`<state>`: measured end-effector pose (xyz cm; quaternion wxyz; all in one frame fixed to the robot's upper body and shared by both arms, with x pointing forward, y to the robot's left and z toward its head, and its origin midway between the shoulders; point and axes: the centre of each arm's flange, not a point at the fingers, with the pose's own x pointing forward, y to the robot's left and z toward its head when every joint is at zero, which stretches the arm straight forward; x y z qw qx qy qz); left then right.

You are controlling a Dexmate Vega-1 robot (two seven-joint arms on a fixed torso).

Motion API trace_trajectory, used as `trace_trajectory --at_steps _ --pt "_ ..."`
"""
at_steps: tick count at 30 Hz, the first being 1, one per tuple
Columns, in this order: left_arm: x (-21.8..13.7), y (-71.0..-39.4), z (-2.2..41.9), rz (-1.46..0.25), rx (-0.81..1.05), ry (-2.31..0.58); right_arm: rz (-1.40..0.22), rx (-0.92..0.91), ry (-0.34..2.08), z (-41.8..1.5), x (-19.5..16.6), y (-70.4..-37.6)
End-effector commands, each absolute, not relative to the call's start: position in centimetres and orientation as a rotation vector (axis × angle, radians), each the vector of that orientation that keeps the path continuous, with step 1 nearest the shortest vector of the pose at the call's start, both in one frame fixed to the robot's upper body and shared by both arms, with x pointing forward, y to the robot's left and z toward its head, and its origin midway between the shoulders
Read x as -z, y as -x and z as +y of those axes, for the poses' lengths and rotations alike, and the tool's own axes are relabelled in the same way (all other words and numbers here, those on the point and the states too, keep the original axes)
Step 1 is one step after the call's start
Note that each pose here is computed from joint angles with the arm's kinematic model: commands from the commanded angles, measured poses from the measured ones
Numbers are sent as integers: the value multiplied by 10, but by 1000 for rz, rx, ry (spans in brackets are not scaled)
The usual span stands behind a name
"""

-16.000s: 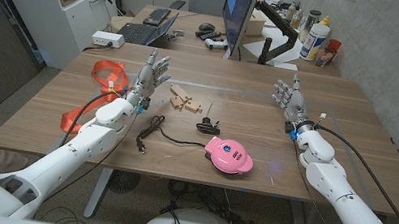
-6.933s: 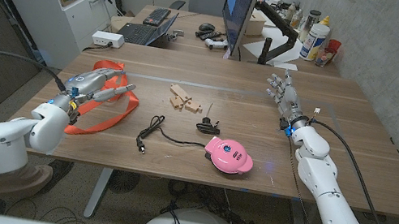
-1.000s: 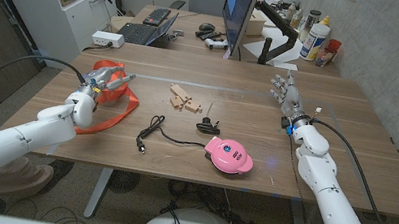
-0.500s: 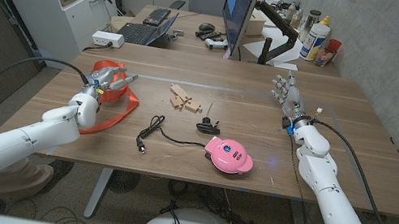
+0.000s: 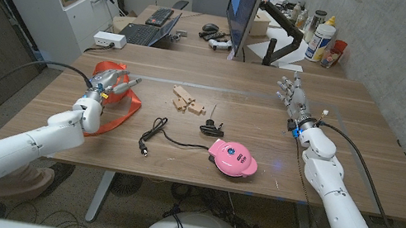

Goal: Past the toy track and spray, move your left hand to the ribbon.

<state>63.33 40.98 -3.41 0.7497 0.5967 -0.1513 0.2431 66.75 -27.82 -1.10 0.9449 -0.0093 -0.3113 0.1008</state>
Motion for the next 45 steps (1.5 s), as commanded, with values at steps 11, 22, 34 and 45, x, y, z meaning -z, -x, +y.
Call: trace_trajectory --at_steps 11,22,34,45 --pt "49 -634 415 -281 -541 -1334 -621 -199 31 -279 13 -668" --pt "60 -638 418 -326 -589 -1291 -620 -191 40 -282 11 -667" --pt "65 -645 416 -324 -597 -1268 -621 -193 58 -285 8 -667" --pt "64 -646 414 -313 -604 -1262 -618 -196 56 -288 7 -669"
